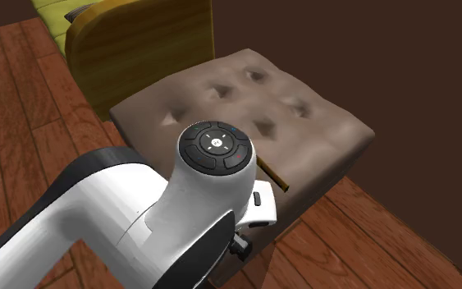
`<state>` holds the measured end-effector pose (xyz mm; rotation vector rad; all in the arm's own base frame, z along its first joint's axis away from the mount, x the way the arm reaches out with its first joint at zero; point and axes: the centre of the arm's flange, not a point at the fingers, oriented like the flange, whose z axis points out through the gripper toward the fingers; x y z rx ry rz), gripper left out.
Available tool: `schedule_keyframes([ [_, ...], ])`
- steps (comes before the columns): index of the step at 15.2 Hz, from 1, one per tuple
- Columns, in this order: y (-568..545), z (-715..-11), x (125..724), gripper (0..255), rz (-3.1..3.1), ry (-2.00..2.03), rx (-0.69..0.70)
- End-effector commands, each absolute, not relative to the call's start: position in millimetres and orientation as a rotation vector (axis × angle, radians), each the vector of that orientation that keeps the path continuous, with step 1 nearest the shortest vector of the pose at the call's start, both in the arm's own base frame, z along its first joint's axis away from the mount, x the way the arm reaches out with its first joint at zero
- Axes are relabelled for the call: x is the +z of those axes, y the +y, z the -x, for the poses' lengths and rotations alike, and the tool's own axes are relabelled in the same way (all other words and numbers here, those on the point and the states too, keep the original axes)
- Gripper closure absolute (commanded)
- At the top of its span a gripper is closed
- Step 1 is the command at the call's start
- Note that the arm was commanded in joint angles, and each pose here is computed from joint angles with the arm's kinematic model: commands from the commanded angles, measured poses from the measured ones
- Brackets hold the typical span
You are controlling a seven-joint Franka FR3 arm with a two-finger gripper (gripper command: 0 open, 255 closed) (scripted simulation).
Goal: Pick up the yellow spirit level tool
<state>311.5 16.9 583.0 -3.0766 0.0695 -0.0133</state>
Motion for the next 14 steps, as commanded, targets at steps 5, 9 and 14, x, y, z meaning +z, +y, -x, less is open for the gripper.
schedule_keyframes([
  [5, 9.4, -363.3, 569.1, 0, 3.084, -0.246, -0.002],
  [9, 12.3, -415.5, 555.1, 0, 3.060, -0.563, 0.009],
  [14, 30.3, -478.1, 537.4, 0, 2.984, -0.954, 0.024],
])
